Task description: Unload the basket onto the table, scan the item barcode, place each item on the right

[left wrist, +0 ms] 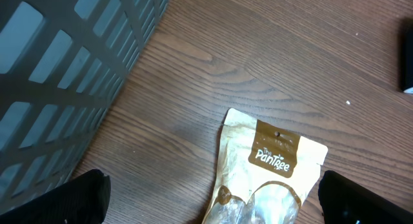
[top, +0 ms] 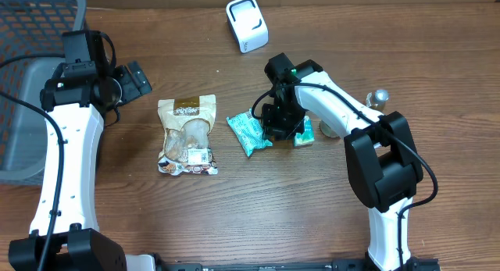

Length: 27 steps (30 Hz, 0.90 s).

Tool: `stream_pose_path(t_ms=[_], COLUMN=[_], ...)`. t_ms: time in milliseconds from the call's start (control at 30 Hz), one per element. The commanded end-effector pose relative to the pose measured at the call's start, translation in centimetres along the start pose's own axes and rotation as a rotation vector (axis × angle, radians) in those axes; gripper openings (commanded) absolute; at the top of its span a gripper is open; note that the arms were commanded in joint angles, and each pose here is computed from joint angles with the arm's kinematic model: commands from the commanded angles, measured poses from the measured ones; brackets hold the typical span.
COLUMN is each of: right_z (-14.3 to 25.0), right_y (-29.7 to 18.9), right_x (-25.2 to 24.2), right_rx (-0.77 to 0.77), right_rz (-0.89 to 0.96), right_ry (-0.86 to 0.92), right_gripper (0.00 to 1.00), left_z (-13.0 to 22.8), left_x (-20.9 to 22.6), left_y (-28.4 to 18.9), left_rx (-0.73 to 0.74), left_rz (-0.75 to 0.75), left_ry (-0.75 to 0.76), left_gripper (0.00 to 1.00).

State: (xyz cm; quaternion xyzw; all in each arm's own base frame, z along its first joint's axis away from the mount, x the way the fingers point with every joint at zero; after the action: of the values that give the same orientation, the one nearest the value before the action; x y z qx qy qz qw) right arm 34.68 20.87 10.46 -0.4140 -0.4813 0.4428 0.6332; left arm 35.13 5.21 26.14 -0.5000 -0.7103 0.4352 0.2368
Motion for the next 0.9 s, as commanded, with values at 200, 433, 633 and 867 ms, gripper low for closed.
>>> stream_pose_path(t_ms=[200,433,633,867], right_z=[-0.5,1.3,2.5,2.6], right_y=[-4.7,-3.5,-2.5,-2.2], right_x=[3.1,4.9,5.7,5.9], right_rx=[-0.121,-0.160,-0.255,-0.260], right_rz=[-0.010,0.110,0.271,0.267], right_ry=[-0.079,-0.158,-0.228,-0.236], right_gripper=[0.40,0.38,0.41,0.40], left_z=[-0.3,-0.3,-0.3,-0.3], left_x=[0.3,0.3,0.3,0.3], left_y=[0.0,0.0,0.0,0.0], left_rx=[-0.009,-0.009,-0.009,-0.009], left_rz=[-0.008,-0.008,-0.008,-0.008], left_ry=[-0.004,-0.004,-0.004,-0.004], left_gripper=[1.00,0.99,0.99,0.99])
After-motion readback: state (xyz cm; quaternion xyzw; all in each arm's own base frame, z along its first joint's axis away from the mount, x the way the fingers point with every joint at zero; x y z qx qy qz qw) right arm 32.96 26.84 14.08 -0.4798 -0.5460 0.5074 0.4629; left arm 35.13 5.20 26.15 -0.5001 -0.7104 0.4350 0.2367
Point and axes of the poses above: each gripper's point midway between its finger pads, its own y axis out along the fingers, its own x axis along the line the jaws close on, z = x × y, the point moved 8 cm from there along -y, back along the fingers, and after that the axes turned 5 degrees about y, right-handed, at the moved point
